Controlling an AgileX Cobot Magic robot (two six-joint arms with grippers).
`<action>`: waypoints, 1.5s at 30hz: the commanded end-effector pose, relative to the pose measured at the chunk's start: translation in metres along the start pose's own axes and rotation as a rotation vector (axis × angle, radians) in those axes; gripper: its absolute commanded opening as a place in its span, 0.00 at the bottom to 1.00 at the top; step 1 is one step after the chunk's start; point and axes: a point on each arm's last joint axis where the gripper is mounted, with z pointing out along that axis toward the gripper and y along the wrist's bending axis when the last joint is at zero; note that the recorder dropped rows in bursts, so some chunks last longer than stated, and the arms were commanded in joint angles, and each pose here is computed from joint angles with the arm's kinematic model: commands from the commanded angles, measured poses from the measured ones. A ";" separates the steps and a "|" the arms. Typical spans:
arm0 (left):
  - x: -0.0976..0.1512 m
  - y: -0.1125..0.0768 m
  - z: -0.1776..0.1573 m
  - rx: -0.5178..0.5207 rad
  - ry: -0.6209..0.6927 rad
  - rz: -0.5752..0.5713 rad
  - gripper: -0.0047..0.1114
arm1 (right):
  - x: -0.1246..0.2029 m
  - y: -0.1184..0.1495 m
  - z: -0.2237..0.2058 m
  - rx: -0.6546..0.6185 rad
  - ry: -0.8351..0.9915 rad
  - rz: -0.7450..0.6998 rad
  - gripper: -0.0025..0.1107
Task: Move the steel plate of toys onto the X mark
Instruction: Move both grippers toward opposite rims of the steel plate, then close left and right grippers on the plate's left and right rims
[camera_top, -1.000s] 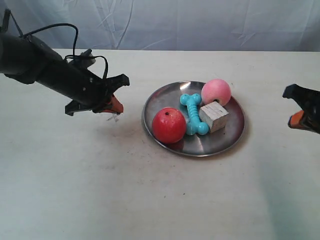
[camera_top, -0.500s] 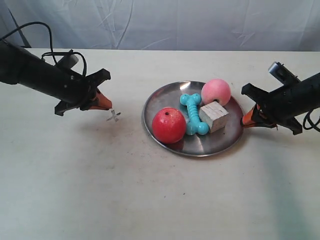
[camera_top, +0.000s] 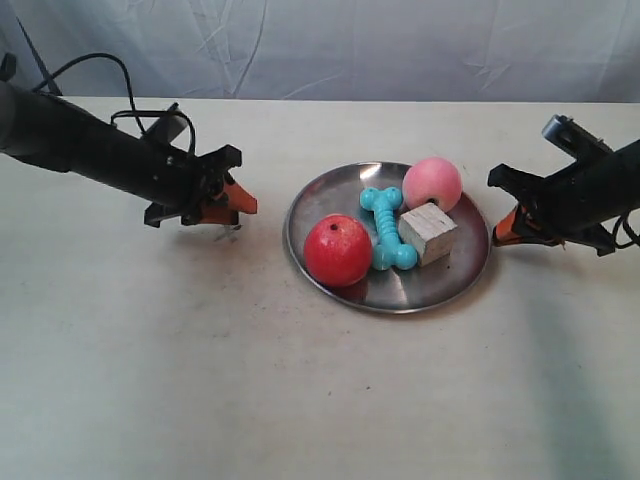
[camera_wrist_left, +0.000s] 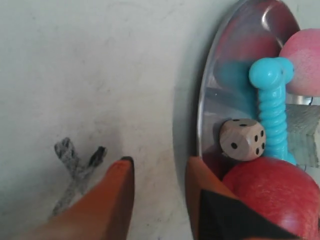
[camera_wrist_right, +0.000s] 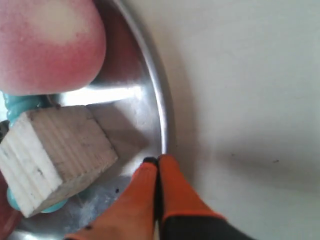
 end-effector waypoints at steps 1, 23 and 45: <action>0.002 0.003 0.009 0.011 0.031 -0.026 0.34 | 0.000 -0.007 0.007 0.022 0.009 0.002 0.03; 0.005 0.005 0.015 0.016 0.044 -0.031 0.34 | 0.001 -0.012 0.013 0.040 0.027 -0.007 0.66; 0.025 0.011 0.055 -0.014 0.117 -0.050 0.34 | 0.017 -0.001 0.048 0.007 0.108 0.059 0.61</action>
